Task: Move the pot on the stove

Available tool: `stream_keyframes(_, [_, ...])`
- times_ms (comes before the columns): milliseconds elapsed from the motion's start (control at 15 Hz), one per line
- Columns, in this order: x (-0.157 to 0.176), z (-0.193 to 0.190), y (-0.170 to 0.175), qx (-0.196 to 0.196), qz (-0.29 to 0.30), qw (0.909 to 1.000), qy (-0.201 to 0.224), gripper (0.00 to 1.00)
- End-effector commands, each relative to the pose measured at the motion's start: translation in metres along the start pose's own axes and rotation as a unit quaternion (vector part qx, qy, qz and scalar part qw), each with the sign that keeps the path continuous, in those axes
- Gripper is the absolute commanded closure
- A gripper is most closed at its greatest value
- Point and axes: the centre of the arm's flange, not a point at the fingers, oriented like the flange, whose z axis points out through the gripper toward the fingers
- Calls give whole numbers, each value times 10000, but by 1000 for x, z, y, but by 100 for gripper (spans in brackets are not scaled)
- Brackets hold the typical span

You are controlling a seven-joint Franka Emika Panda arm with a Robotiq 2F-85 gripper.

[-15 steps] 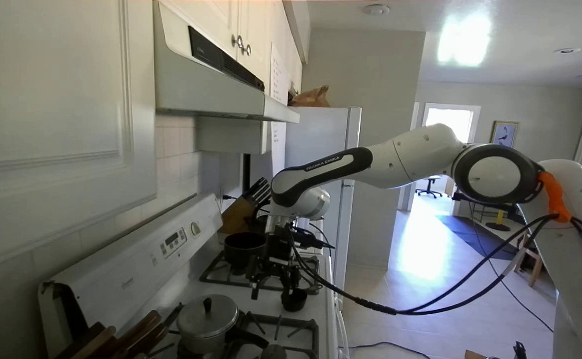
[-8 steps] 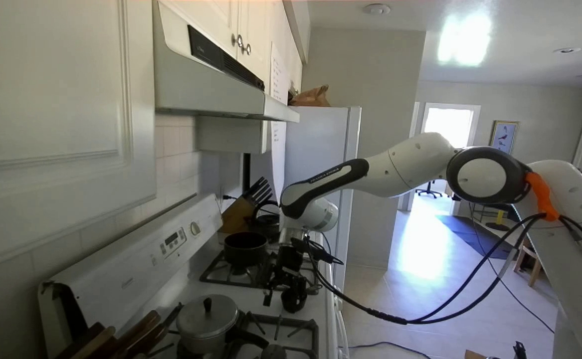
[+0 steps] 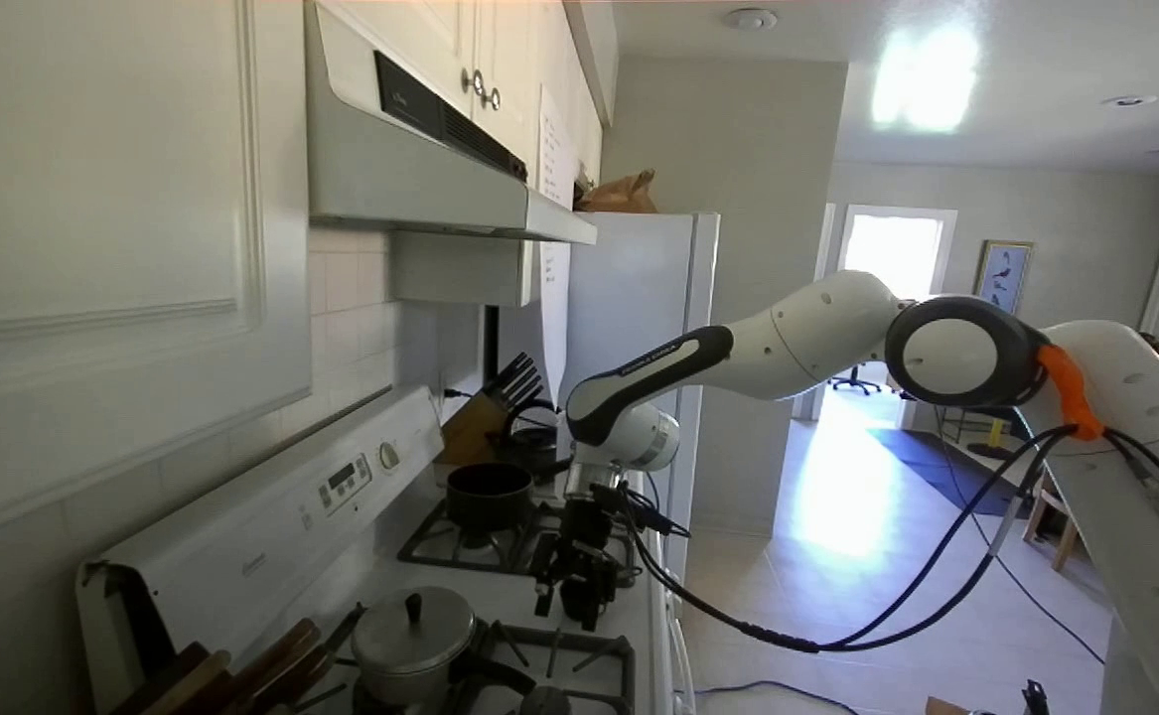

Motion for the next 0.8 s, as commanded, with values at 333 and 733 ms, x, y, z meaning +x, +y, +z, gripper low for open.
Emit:
stream_keyframes(333, [-31,35,-2,1026,-316,9912,777,0])
stream_keyframes(733, [-47,58,-11,1450,-892,9825,760,0])
